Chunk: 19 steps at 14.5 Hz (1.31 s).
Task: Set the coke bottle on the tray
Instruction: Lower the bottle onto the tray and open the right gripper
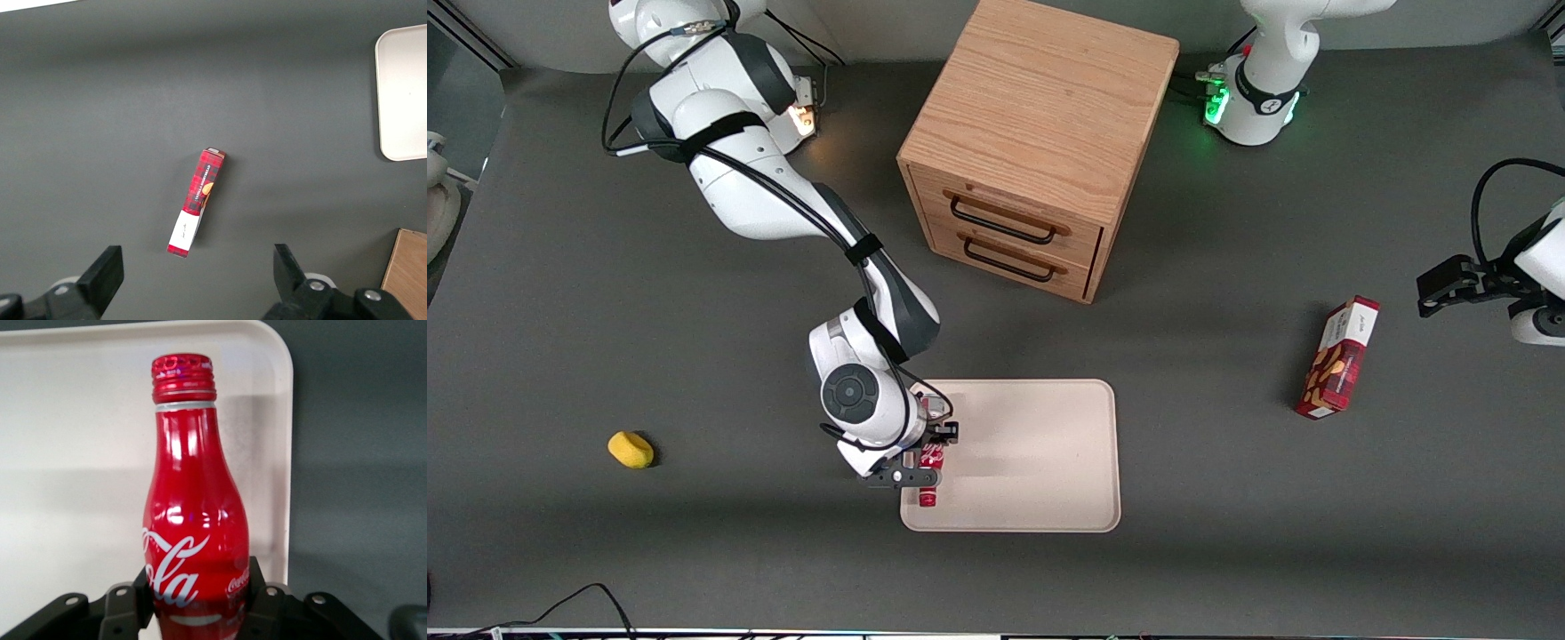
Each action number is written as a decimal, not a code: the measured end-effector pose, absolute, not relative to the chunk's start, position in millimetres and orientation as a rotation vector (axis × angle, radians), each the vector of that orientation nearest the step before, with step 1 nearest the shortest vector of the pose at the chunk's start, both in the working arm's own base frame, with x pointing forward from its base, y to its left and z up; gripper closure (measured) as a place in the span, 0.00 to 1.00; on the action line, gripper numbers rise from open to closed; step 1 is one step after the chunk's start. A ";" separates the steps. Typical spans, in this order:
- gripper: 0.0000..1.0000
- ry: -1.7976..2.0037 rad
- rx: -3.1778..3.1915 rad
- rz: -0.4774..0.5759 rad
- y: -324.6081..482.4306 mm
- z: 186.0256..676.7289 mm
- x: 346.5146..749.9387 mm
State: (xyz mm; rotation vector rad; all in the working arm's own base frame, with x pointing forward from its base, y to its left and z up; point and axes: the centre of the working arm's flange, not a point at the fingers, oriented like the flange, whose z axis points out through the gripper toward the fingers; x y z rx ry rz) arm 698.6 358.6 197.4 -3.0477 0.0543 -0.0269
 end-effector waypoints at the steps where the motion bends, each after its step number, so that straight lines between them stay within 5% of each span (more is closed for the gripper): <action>1: 0.46 0.055 -3.049 -0.025 358.3 196.4 698.5; 7: 0.00 0.040 -3.052 -0.077 358.2 194.3 700.1; 19: 0.00 0.034 -3.054 -0.087 357.9 189.4 698.8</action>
